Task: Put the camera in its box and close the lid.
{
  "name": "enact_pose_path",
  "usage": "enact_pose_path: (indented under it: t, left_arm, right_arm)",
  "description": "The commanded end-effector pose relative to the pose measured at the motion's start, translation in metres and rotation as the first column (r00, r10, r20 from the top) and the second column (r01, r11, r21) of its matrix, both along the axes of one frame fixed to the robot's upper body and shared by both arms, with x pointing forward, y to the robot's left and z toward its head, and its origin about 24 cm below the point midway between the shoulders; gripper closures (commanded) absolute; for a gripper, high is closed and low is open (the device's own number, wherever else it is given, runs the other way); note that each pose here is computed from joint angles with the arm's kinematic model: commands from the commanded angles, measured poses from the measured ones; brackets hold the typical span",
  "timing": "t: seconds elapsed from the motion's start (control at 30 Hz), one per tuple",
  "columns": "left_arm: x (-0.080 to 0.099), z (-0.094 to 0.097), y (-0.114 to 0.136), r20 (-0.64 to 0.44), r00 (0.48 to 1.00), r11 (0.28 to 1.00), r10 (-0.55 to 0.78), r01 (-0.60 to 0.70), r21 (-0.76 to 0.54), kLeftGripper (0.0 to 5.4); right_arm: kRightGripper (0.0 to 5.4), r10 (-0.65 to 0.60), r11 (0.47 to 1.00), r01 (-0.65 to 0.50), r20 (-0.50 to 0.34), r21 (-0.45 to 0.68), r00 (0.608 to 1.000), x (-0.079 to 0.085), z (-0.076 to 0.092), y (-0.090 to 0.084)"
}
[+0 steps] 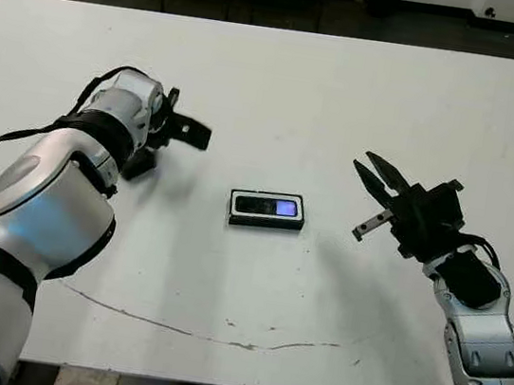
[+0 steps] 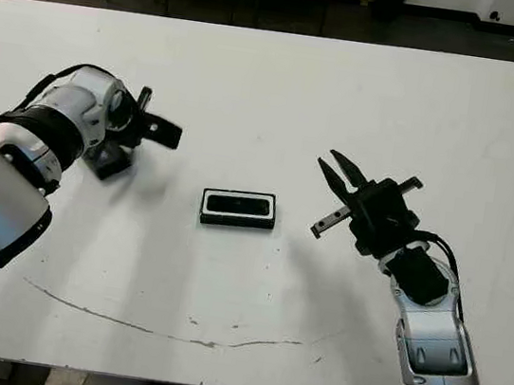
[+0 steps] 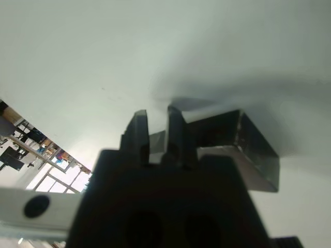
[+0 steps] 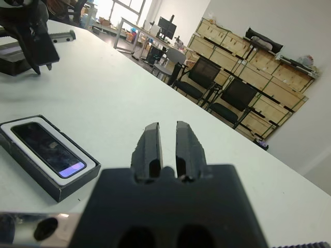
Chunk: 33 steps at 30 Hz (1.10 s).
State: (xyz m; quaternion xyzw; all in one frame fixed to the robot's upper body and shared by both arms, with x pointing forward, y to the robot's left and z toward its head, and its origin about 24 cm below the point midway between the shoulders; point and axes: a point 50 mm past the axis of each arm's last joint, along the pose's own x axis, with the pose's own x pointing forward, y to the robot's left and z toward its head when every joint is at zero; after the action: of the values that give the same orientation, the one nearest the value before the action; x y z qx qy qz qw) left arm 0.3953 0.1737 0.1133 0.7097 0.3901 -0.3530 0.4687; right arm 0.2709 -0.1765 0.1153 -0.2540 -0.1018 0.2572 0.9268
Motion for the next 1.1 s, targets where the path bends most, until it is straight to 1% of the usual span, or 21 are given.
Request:
enact_pose_path:
  t: [0.03,0.07,0.23,0.33,0.5,0.63,0.73,0.8,0.87,0.93,0.97,1.03,1.07,1.1]
  left_arm:
    - [-0.007,-0.009,0.017,-0.062,0.998,0.999,0.027,-0.025,0.036,5.4]
    - [-0.008,-0.01,0.02,-0.072,0.997,0.999,0.009,-0.005,0.054,5.4]
    - [-0.013,-0.012,0.035,-0.13,0.991,0.998,0.033,-0.026,0.061,5.4]
    - [-0.017,-0.013,0.04,-0.188,0.982,0.996,0.005,0.012,0.093,5.4]
    - [-0.025,-0.014,0.049,-0.274,0.961,0.996,0.024,0.001,0.09,5.4]
    - [-0.033,-0.018,0.061,-0.329,0.944,0.997,0.031,-0.007,0.075,5.4]
    - [-0.037,-0.02,0.067,-0.342,0.939,0.997,0.045,-0.022,0.069,5.4]
    - [-0.036,-0.016,0.067,-0.322,0.945,0.998,0.055,-0.058,-0.001,5.4]
    - [-0.033,-0.009,0.06,-0.268,0.96,0.983,0.077,-0.118,-0.141,5.4]
    - [-0.032,0.002,0.051,-0.225,0.974,0.947,0.038,-0.108,-0.304,5.4]
    - [-0.032,0.009,0.045,-0.174,0.985,0.918,-0.017,-0.054,-0.392,5.4]
    - [-0.036,0.026,0.033,-0.088,0.993,0.831,-0.082,0.02,-0.556,5.4]
    - [-0.039,0.035,0.027,-0.051,0.995,0.775,-0.087,0.036,-0.631,5.4]
    - [-0.042,0.041,0.023,-0.027,0.996,0.731,-0.084,0.043,-0.681,5.4]
  right_arm:
    - [5.39,-0.014,1.0,0.013,-0.018,-0.018,1.0,-0.001,-0.004,-0.003]
    - [5.39,-0.012,1.0,0.012,-0.016,-0.019,1.0,-0.001,-0.004,-0.003]
    - [5.39,-0.01,1.0,0.01,-0.021,-0.014,1.0,-0.001,-0.004,-0.002]
    - [5.39,-0.005,1.0,0.005,-0.031,0.006,1.0,0.0,-0.005,-0.002]
    - [5.39,-0.006,1.0,0.005,-0.026,-0.011,1.0,0.001,-0.004,-0.001]
    - [5.39,0.0,1.0,0.0,-0.021,-0.014,1.0,0.003,-0.004,-0.001]
    - [5.39,0.001,1.0,-0.001,-0.025,-0.011,1.0,0.004,-0.004,-0.002]
    - [5.39,0.005,1.0,-0.005,-0.025,-0.003,1.0,0.004,-0.005,-0.002]
    - [5.39,0.008,1.0,-0.008,-0.023,-0.005,1.0,0.004,-0.005,-0.003]
    - [5.39,0.006,1.0,-0.006,-0.027,-0.005,1.0,0.004,-0.006,-0.004]
    - [5.39,0.003,1.0,-0.003,-0.03,-0.008,1.0,0.004,-0.006,-0.004]
    - [5.39,0.001,1.0,-0.001,-0.028,-0.013,1.0,0.004,-0.005,-0.004]
    - [5.39,0.003,1.0,-0.003,-0.025,-0.016,1.0,0.004,-0.005,-0.003]
    - [5.39,0.005,1.0,-0.005,-0.022,-0.019,1.0,0.004,-0.005,-0.003]
